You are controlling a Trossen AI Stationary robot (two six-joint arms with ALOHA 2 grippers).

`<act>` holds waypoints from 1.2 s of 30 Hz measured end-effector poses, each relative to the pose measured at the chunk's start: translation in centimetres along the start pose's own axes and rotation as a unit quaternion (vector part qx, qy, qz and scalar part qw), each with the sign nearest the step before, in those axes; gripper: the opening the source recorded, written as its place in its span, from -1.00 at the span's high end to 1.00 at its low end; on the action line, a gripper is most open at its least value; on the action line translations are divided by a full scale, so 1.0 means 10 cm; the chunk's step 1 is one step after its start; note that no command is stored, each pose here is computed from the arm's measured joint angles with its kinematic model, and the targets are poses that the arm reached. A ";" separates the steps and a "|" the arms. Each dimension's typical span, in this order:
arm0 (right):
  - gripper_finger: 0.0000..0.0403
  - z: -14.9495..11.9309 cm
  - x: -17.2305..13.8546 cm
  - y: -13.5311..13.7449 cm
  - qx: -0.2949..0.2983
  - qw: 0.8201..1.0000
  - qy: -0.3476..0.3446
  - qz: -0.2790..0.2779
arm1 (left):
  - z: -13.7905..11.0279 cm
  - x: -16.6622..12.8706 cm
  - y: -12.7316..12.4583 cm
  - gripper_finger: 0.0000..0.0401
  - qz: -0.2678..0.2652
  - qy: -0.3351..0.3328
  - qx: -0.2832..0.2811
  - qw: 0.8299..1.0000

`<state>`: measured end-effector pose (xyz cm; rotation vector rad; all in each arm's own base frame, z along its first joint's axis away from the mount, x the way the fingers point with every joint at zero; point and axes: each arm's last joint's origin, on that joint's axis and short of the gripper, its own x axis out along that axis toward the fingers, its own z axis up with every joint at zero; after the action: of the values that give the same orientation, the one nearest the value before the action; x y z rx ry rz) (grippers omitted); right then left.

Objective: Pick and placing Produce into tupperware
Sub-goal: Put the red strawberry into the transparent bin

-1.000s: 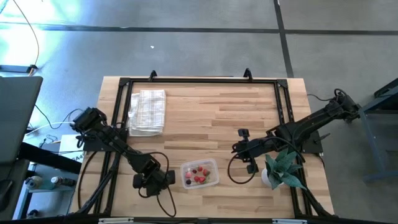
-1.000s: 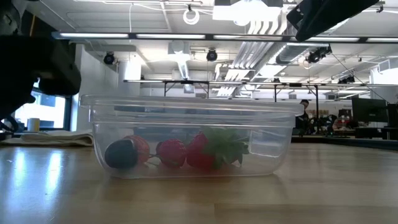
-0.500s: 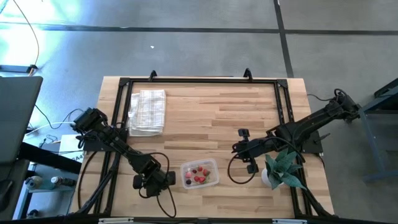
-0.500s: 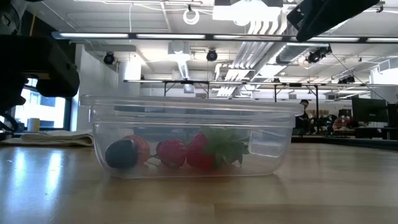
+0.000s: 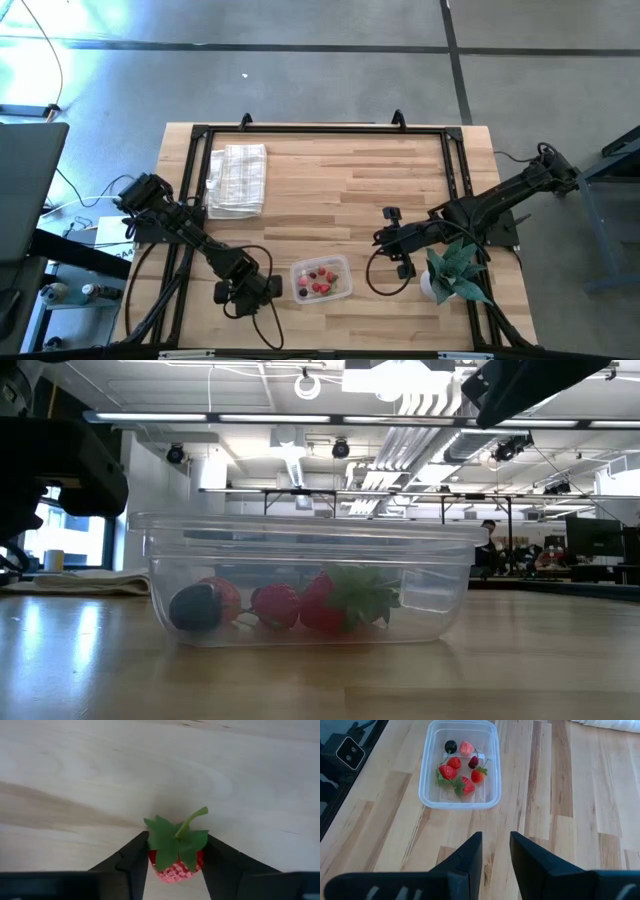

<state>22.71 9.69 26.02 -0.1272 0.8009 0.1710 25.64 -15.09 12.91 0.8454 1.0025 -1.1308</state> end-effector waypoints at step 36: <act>0.55 0.00 0.00 0.00 0.000 1.000 0.000 0.000 | 0.22 -1.53 1.23 0.33 0.230 -0.023 -0.019 0.973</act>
<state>22.71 9.69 26.02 -0.1274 0.8010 0.1711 36.27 -9.47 28.63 0.9552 0.7355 -0.7291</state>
